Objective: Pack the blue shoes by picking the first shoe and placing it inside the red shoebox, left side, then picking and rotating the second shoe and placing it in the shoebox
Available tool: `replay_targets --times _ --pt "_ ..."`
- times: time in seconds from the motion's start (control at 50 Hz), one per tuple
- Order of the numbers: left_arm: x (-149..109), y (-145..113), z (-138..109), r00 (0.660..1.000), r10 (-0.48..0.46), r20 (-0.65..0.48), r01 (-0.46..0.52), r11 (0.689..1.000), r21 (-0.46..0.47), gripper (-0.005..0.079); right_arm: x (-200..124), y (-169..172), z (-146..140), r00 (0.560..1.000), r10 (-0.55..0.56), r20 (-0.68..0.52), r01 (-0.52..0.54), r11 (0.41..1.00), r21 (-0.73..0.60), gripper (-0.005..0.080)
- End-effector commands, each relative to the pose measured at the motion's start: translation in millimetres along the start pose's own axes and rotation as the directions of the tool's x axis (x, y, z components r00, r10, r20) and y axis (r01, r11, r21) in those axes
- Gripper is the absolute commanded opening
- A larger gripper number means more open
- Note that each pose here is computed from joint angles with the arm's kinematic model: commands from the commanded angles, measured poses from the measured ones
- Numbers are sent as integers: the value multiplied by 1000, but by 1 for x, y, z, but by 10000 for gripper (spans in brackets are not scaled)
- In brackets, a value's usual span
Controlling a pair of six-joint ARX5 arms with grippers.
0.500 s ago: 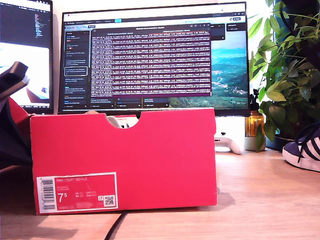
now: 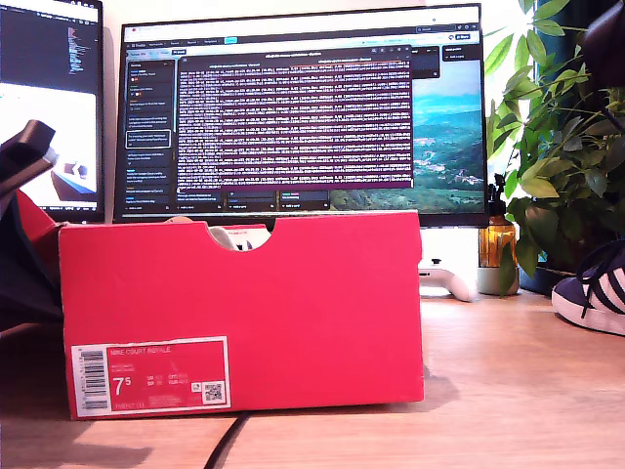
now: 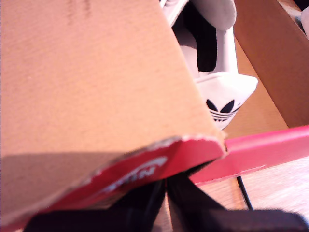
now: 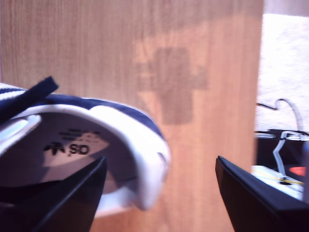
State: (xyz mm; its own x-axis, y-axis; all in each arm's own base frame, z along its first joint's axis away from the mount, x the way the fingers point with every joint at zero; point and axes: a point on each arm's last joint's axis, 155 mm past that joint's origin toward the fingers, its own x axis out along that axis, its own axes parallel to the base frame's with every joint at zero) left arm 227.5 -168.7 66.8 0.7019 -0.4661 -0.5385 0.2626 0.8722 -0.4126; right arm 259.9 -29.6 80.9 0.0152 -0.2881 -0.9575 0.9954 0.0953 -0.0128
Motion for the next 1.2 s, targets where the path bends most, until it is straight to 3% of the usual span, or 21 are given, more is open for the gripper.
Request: replay_targets --times 0.0,0.1,0.24,0.5,0.64,0.76,0.88,0.9,0.94,1.1,1.18 --pt "1 0 -3 1000 -2 -4 2 1000 -1 -19 12 -8 -1 1000 -23 -7 23 1000 5 569" --pt "1 0 -3 1000 -2 -4 2 1000 -1 -19 23 -11 -6 999 -26 -30 27 999 22 396" --pt "1 0 -3 1000 -2 -4 2 1000 -1 -19 31 -23 -9 996 -69 -60 73 994 76 -10" --pt "1 0 -3 1000 -2 -4 2 1000 -1 -19 18 -28 2 994 -92 -53 93 995 27 -9" --pt "1 0 -3 1000 -2 -4 2 1000 -1 -19 -6 -14 24 999 -34 26 37 988 -151 -9" --pt "1 0 -3 1000 -2 -4 2 1000 -1 -19 -35 3 44 995 43 90 -9 938 -347 -9" --pt "1 0 -3 1000 -2 -5 2 1000 -1 -19 -67 24 54 985 144 92 -63 805 -591 -10" --pt "1 0 -3 1000 -2 -4 2 1000 -1 -19 -73 27 54 984 157 87 -59 737 -673 -10" --pt "1 0 -3 1000 -2 -4 2 1000 -1 -19 -85 32 55 980 187 69 -73 660 -747 -10" --pt "1 0 -3 1000 -2 -4 2 1000 -1 -19 -143 62 50 929 369 -37 -212 447 -869 -10" --pt "1 0 -3 1000 -2 -4 2 1000 -1 -19 -176 79 40 872 475 -119 -272 269 -924 -10"
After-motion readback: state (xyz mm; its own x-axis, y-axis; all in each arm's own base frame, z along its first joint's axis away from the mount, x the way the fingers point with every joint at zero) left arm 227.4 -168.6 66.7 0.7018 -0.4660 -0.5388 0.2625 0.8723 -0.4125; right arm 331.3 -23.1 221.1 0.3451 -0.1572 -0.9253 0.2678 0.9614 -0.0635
